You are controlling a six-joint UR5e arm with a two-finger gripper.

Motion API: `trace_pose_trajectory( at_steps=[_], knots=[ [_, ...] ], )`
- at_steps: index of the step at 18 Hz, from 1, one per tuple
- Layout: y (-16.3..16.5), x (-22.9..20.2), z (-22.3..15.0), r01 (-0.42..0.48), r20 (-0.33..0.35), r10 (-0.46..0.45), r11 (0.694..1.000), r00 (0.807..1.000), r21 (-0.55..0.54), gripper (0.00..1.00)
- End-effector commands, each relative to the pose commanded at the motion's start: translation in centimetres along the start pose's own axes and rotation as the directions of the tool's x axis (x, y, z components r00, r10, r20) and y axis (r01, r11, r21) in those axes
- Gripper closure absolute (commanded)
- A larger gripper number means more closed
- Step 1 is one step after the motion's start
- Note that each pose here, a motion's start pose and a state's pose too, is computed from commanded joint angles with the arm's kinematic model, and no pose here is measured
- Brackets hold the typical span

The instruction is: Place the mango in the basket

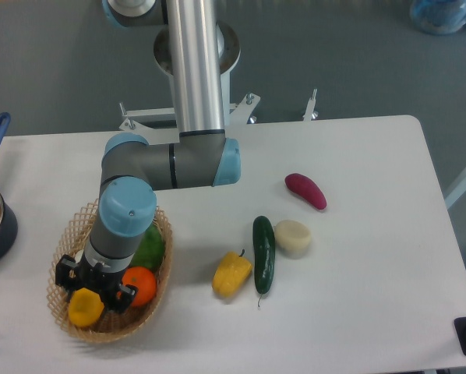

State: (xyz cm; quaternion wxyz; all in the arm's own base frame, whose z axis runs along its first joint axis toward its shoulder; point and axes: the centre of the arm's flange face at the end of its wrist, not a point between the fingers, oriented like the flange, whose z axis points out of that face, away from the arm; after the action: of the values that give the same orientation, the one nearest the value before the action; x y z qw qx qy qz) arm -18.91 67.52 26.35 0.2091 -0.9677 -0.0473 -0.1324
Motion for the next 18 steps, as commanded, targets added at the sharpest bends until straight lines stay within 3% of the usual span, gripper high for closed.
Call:
trace_pose_trajectory(
  at_steps=[4, 6, 8, 10, 14, 18],
  knots=[
    [-1.5, 0.4, -3.7, -0.019, 0.033, 0.018, 0.998, 0.999, 0.054, 0.00],
    [-2.3, -1.3, -8.2, -0.030, 0.148, 0.017, 0.996, 0.989, 0.084, 0.00],
    [-2.3, -2.7, -12.6, -0.075, 0.308, 0.049, 0.994, 0.950, 0.075, 0.00],
    [-1.9, -5.8, -16.7, -0.123, 0.456, 0.097, 0.992, 0.885, 0.027, 0.00],
    [-1.5, -11.2, -24.2, -0.093, 0.549, 0.030, 0.992, 0.835, 0.089, 0.00],
    [0.6, -17.4, -34.0, -0.145, 0.660, 0.053, 0.986, 0.749, 0.086, 0.00]
  ],
)
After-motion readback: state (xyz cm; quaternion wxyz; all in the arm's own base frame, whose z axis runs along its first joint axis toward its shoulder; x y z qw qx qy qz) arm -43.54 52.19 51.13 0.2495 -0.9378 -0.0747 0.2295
